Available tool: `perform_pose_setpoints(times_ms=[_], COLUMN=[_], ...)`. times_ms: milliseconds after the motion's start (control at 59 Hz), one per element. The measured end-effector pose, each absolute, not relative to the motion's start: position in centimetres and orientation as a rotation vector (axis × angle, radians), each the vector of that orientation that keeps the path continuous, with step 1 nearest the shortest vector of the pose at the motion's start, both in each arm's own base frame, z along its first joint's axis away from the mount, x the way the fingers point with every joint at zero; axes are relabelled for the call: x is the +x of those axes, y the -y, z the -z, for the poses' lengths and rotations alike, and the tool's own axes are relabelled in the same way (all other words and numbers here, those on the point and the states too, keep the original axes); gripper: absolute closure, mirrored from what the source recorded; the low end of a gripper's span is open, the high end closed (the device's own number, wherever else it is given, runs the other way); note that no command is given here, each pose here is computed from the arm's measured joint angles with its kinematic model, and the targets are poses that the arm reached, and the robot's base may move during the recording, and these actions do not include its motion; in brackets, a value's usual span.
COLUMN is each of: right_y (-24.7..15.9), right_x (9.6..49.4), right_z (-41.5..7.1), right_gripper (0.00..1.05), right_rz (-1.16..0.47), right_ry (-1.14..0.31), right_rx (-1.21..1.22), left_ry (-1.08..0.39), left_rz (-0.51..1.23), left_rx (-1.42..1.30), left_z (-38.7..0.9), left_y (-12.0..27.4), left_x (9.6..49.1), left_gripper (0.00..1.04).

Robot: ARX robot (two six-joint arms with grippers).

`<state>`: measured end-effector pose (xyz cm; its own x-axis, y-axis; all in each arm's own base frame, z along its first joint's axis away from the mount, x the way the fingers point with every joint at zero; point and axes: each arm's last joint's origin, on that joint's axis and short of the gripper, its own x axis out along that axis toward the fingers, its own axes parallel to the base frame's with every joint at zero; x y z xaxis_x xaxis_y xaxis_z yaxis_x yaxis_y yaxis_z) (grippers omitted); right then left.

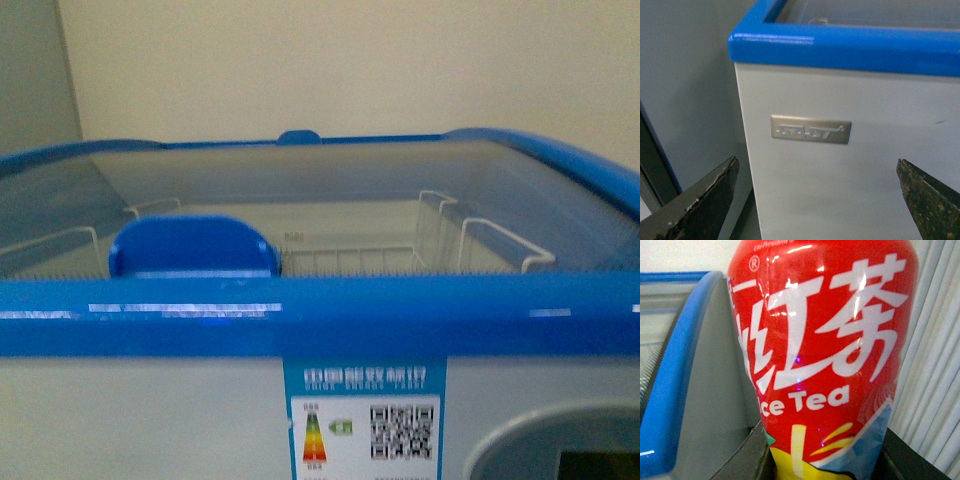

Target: Put drink in fridge

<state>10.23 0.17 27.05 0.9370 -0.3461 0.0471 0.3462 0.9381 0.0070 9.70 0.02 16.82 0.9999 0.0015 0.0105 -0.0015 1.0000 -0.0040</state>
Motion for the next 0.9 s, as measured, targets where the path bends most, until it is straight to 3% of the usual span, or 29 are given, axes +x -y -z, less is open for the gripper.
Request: perform_pose_setpoints(times_ms=[695,898], right_y=[-0.2,-0.2], right_x=[10.2,10.2], right_z=[-27.1,-27.1], right_gripper=[0.69,0.69], right_rz=[0.354,0.347], right_ry=[0.049,0.049], right_rx=[-0.001,-0.001], left_ry=[0.01,-0.097], left_rz=[-0.002,0.428], left_rx=[-0.004,-0.054], left_z=[-16.8,-18.4], left_y=[0.0,-0.5], left_x=[9.7,11.7], left_gripper=[0.08,0.08])
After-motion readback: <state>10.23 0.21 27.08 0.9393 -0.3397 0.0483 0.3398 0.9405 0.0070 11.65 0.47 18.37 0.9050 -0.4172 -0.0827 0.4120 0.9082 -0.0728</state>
